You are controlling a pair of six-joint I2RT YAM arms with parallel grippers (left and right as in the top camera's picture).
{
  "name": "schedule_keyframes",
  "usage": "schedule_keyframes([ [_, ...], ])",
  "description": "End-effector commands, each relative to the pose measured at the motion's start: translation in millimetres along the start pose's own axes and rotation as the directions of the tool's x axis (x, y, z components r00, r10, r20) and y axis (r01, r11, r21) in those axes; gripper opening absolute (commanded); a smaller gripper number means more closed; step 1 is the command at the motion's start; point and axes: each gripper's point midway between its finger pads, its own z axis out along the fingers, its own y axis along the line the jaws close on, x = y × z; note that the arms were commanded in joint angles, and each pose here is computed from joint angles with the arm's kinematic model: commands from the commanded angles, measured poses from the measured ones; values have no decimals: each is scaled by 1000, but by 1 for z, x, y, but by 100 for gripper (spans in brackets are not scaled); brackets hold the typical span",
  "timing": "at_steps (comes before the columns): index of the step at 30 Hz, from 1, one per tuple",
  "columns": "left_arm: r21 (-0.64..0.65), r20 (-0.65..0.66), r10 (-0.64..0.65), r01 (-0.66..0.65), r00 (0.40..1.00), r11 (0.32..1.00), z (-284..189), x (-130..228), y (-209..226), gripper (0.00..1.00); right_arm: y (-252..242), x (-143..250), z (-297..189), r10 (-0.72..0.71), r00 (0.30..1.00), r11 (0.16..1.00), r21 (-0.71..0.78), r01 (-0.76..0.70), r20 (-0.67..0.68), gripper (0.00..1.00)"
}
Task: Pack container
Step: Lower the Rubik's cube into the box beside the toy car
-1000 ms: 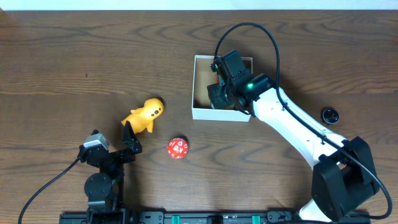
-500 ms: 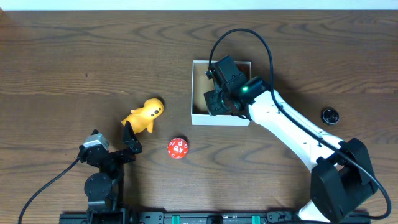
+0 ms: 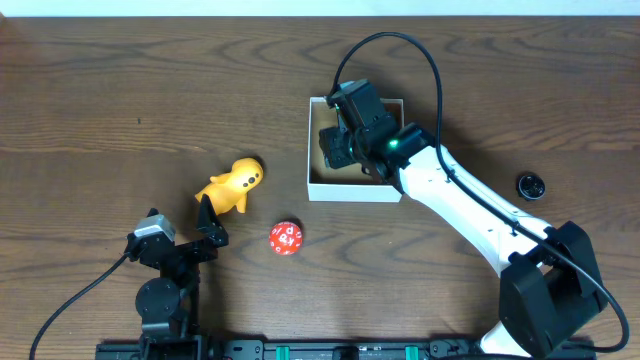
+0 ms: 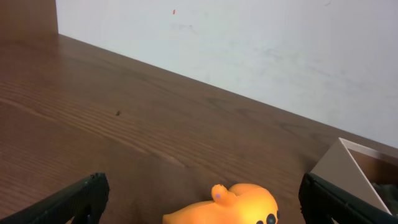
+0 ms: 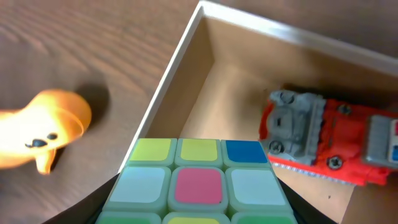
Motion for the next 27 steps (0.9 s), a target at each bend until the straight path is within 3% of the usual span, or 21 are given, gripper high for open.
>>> schedule_keyframes([
  [1, -21, -47, 20, -21, 999, 1000, 1, 17, 6, 98, -3, -7, 0, 38, 998, 999, 36, -39, 39, 21],
  [23, -21, -47, 20, -21, 999, 1000, 1, 17, 6, 98, -8, 13, 72, 106, 994, 993, 43, -106, -1, 21],
  [27, -21, -47, 20, -21, 999, 1000, 1, 17, 6, 98, -8, 10, 76, 107, 994, 993, 39, -107, 12, 25],
])
